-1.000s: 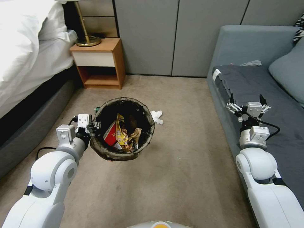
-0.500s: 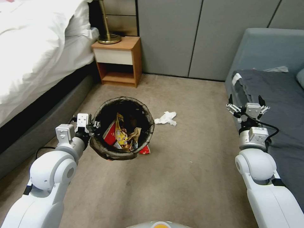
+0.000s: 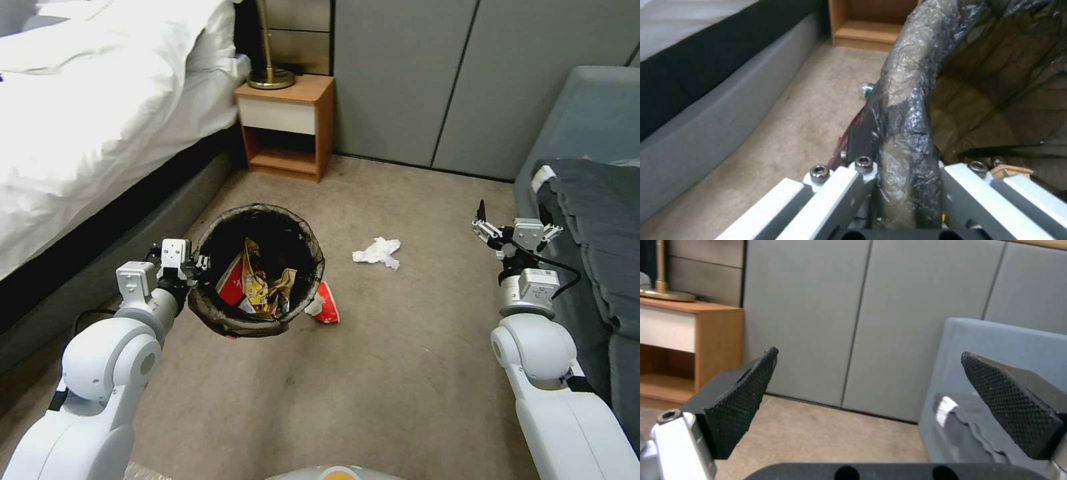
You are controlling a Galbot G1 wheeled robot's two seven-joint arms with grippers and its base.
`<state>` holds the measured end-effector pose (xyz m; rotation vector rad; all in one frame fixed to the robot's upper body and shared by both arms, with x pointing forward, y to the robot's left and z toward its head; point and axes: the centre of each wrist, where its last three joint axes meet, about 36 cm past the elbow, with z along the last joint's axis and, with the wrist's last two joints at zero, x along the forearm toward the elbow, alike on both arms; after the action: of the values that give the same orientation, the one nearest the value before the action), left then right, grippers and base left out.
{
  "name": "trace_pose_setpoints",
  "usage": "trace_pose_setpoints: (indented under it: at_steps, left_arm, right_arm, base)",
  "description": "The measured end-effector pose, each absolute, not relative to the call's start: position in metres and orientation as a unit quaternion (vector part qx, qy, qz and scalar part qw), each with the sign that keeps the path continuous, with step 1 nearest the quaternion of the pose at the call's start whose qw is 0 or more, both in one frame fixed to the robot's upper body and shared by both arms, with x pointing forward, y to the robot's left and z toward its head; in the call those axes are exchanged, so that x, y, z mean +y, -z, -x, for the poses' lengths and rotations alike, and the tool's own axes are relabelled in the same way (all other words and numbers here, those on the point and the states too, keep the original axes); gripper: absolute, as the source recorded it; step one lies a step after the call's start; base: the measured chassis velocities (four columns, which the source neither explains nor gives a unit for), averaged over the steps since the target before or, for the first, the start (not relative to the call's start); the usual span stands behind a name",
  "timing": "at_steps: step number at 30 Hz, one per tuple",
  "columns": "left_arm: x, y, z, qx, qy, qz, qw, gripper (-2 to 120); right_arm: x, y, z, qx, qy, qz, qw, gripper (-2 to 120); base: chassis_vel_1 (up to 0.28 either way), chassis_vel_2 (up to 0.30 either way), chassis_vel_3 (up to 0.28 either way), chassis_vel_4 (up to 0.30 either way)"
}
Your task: Pick up the trash bin, then pick up the garbage from the floor and place it into the trash bin.
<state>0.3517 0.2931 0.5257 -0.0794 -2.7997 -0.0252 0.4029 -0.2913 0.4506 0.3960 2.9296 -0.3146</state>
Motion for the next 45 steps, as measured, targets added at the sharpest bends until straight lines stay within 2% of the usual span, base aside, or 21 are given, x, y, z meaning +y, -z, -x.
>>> trace_pose_setpoints:
  at_steps: [17,26,28,29,30,34,36,38,39,42,43,45]
  left_arm:
    - [0.294,-0.521,-0.353,-0.984,0.010,0.018,0.175,1]
    - [0.293,-0.520,-0.350,-0.984,0.013,0.019,0.179,1]
    - [0.293,-0.519,-0.348,-0.983,0.013,0.019,0.180,1]
    - [0.293,-0.520,-0.346,-0.984,0.014,0.019,0.179,1]
    - [0.293,-0.520,-0.346,-0.984,0.014,0.019,0.179,1]
    - [0.292,-0.524,-0.342,-0.984,0.016,0.023,0.176,1]
    - [0.292,-0.523,-0.342,-0.984,0.018,0.026,0.177,1]
    - [0.292,-0.523,-0.341,-0.983,0.019,0.027,0.178,1]
    - [0.292,-0.523,-0.341,-0.983,0.019,0.027,0.178,1]
    - [0.292,-0.524,-0.341,-0.984,0.021,0.028,0.177,1]
    - [0.292,-0.524,-0.341,-0.984,0.021,0.028,0.177,1]
    - [0.293,-0.524,-0.341,-0.984,0.022,0.028,0.176,1]
  right_arm:
    - [-0.288,-0.449,-0.399,0.983,0.105,-0.128,0.080,100]
    - [-0.285,-0.473,-0.403,0.990,0.108,-0.071,0.047,100]
    - [-0.282,-0.489,-0.423,0.995,0.094,-0.033,0.006,100]
    - [-0.277,-0.494,-0.438,0.996,0.078,-0.007,-0.035,100]
    - [-0.277,-0.494,-0.438,0.996,0.078,-0.007,-0.035,100]
    - [-0.268,-0.503,-0.497,0.986,0.056,0.069,-0.142,100]
    - [-0.263,-0.505,-0.514,0.982,0.050,0.081,-0.166,100]
    - [-0.248,-0.496,-0.549,0.965,0.041,0.094,-0.240,100]
    - [-0.248,-0.496,-0.549,0.965,0.041,0.094,-0.240,100]
    - [-0.221,-0.470,-0.590,0.943,0.050,0.113,-0.309,100]
    - [-0.221,-0.470,-0.590,0.943,0.050,0.113,-0.309,100]
    - [-0.193,-0.456,-0.610,0.934,0.050,0.126,-0.330,100]
  base:
    - [0.043,0.048,0.045,0.049]
    - [0.000,0.000,0.000,0.000]
    - [0.000,0.000,0.000,0.000]
    - [0.000,0.000,0.000,0.000]
    - [0.000,0.000,0.000,0.000]
    - [0.000,0.000,0.000,0.000]
    - [0.000,0.000,0.000,0.000]
    - [0.000,0.000,0.000,0.000]
    - [0.000,0.000,0.000,0.000]
    - [0.000,0.000,0.000,0.000]
    - [0.000,0.000,0.000,0.000]
    - [0.000,0.000,0.000,0.000]
